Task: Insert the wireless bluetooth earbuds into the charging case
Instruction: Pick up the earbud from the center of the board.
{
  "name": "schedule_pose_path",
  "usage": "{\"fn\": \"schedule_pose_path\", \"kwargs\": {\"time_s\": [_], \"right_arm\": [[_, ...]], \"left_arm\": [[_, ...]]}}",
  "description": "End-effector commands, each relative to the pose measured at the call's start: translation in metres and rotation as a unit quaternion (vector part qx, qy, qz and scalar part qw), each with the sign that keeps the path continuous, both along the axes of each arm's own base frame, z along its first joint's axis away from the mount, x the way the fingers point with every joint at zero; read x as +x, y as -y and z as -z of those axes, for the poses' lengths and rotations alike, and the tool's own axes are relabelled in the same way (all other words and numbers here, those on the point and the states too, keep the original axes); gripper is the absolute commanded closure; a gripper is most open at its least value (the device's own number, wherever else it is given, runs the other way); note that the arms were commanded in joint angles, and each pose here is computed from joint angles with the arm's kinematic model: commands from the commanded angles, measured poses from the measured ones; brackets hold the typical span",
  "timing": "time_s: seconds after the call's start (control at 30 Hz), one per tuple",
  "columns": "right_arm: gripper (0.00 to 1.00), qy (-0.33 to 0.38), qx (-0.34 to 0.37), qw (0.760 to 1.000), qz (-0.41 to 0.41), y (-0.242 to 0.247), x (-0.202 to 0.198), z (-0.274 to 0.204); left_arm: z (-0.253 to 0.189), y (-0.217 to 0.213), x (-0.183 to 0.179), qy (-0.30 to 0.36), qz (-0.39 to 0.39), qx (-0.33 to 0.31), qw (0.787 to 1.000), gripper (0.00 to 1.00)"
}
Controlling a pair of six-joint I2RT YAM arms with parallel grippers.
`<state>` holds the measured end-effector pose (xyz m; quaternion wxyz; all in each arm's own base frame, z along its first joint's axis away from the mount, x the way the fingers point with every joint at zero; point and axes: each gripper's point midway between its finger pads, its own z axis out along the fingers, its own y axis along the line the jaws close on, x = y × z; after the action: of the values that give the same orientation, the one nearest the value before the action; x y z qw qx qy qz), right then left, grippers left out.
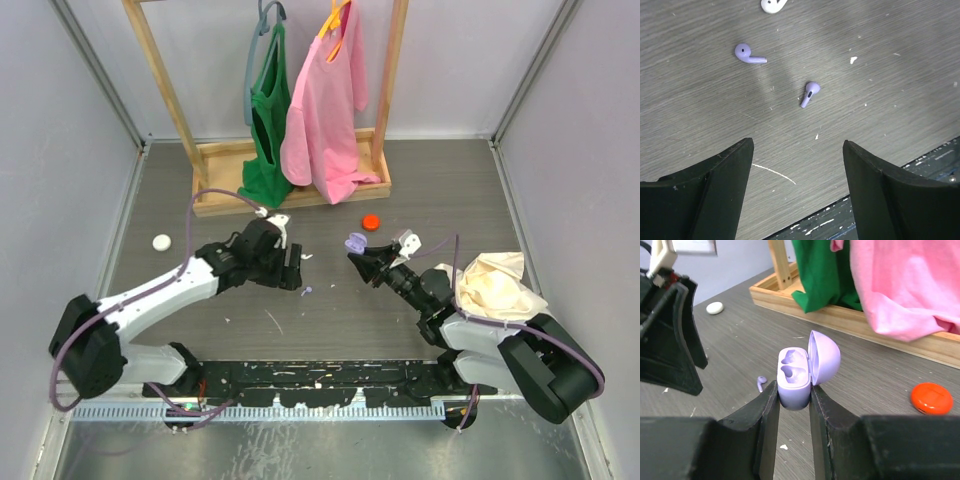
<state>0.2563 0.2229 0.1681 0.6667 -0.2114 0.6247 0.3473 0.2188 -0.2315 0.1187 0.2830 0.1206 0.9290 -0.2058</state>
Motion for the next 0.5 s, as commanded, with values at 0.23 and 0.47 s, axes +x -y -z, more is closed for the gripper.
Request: {"fn": "schedule_pose_path", "kwargs": {"time_s": [0.23,0.47], "right_arm": [[0.99,0.062,0.015,0.998,0.027,0.008,0.003,-0.026],[0.99,0.062,0.013,0.998,0.030,0.009,0.004,-0.026]], "left_arm": [[0.028,0.029,0.020,-0.018,-0.005,0.103,0.995,0.27],[0.038,0.044,0.026,-0.013,0.007,0.152,0.988,0.35]]}}
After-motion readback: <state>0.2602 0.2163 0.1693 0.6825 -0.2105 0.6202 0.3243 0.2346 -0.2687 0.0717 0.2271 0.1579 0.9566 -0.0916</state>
